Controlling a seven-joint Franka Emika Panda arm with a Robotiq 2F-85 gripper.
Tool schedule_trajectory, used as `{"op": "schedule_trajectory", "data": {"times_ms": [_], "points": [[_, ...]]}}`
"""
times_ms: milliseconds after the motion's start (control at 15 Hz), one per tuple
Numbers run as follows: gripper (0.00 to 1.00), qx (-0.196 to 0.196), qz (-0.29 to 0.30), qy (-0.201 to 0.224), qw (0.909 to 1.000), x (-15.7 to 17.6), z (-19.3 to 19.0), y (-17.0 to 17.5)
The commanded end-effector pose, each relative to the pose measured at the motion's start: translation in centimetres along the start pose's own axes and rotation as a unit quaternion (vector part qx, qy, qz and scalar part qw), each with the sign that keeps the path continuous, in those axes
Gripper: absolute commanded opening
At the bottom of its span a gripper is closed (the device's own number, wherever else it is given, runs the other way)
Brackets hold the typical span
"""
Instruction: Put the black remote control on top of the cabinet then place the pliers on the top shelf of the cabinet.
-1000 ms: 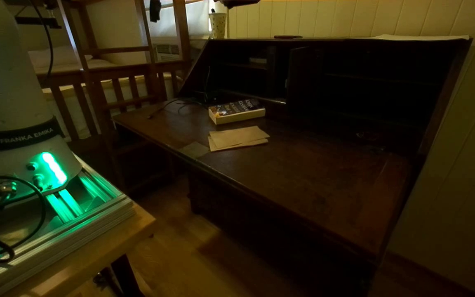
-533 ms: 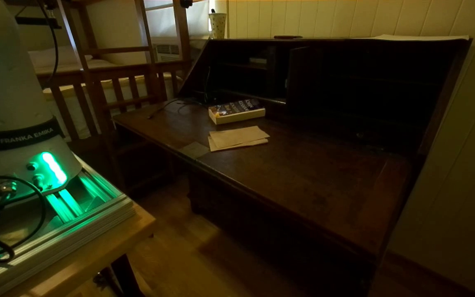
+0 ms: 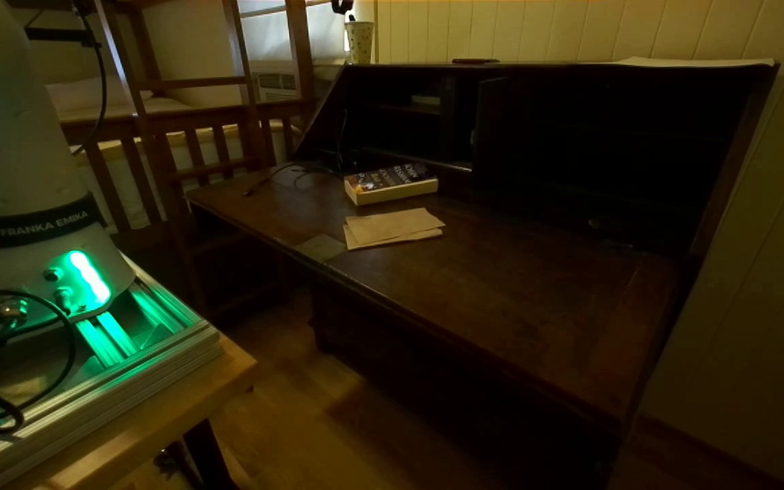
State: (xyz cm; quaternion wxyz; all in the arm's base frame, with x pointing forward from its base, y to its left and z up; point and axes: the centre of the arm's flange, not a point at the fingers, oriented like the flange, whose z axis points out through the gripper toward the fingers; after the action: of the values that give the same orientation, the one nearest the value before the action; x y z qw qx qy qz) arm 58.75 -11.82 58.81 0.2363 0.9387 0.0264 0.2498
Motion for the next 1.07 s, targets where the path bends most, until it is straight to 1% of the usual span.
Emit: {"op": "schedule_trajectory", "data": {"times_ms": [0,133,333,400,467,533,733,800,933,1000], "points": [[0.36,0.051,-0.028,0.002,0.9983,7.4,2.4,1.5],[0.36,0.076,-0.052,-0.008,0.9958,10.2,3.6,0.2],[0.36,0.114,-0.062,-0.028,0.9911,13.3,4.9,-2.0],[0.36,0.114,-0.07,-0.025,0.9907,13.7,4.6,-2.7],[0.36,0.102,-0.089,-0.012,0.9906,13.3,3.5,-2.9],[0.61,0.103,-0.069,-0.024,0.992,9.0,4.5,-4.1],[0.61,0.101,-0.081,-0.014,0.9915,10.7,3.7,-4.1],[0.36,0.095,-0.061,-0.02,0.9934,10.7,3.9,-3.9],[0.36,0.115,-0.022,-0.033,0.9925,12.6,6.1,-4.5],[0.36,0.117,-0.009,-0.042,0.9922,13.4,7.0,-5.1]]}}
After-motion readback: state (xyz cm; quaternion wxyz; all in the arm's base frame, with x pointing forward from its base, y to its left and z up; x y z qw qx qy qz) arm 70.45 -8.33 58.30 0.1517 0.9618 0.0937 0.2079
